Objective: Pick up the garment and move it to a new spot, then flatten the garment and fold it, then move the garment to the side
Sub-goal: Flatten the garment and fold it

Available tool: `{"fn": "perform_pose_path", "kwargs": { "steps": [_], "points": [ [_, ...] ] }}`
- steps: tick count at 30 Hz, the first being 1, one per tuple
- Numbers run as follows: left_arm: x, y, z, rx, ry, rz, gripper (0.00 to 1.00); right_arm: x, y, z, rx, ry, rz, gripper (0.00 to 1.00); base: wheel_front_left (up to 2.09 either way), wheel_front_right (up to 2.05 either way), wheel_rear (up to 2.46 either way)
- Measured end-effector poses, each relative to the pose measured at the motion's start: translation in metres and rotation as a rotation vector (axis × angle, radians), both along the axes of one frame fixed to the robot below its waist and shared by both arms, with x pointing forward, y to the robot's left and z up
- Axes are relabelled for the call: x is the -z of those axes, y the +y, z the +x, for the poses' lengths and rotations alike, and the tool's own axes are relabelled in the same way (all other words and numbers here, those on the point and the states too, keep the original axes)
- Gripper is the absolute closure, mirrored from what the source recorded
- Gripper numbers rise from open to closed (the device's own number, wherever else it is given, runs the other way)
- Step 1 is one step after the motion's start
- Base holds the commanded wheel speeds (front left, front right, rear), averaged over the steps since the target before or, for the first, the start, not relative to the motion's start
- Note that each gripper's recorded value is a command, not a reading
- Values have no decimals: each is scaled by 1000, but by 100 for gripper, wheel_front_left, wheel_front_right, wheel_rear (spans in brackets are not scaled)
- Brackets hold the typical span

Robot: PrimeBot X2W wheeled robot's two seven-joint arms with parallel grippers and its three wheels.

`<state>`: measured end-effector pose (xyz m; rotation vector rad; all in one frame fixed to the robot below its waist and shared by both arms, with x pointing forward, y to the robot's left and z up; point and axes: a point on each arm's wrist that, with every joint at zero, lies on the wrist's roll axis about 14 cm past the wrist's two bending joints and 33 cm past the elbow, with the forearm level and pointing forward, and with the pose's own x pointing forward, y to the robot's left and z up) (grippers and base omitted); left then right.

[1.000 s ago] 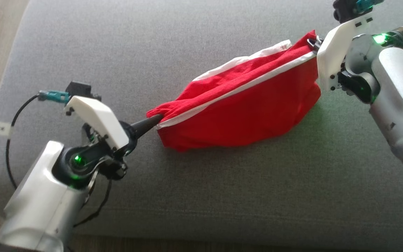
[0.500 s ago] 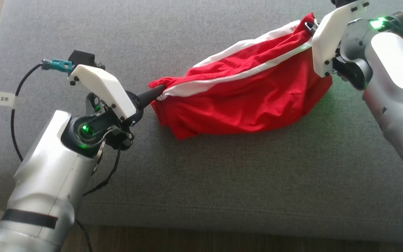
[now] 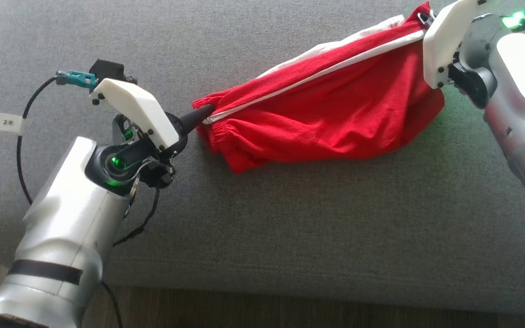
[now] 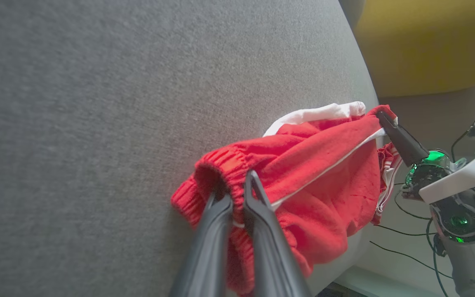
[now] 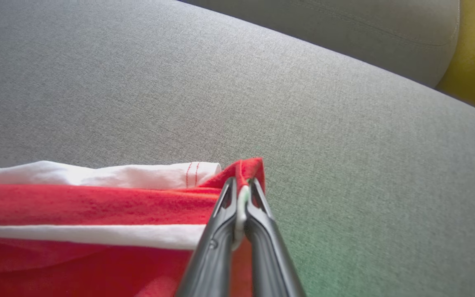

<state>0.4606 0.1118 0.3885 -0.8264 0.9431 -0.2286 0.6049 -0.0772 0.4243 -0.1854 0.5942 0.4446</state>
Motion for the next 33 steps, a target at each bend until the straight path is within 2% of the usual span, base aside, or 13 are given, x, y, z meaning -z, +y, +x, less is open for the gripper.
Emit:
{"fn": "perform_pose_path", "kwargs": {
  "steps": [4,5,6,7,11,17,24,29,33],
  "points": [
    [1,0,0,6,0,2,100,-2,2,2,5,-12,8,100,0,0,0],
    [1,0,1,4,-2,4,78,-2,2,2,7,-17,14,79,0,0,0],
    [1,1,3,-2,-9,11,16,-3,3,3,9,-25,21,0,0,0,0],
    [1,3,4,-9,-18,20,0,-3,3,3,15,-27,29,0,0,0,0],
    [1,8,7,-39,-37,44,0,-4,1,0,26,-29,30,0,0,0,0],
    [-23,42,35,-212,-187,140,0,-28,-16,5,81,-120,52,0,0,0,0],
    [-45,50,38,-251,-278,172,0,-66,-21,4,107,-230,93,0,0,0,0],
    [-68,70,39,-291,-414,269,0,-102,-25,-1,133,-327,151,0,0,0,0],
    [-97,80,35,-320,-594,366,0,-130,-30,-8,153,-407,200,0,0,0,0]
  ]
}}
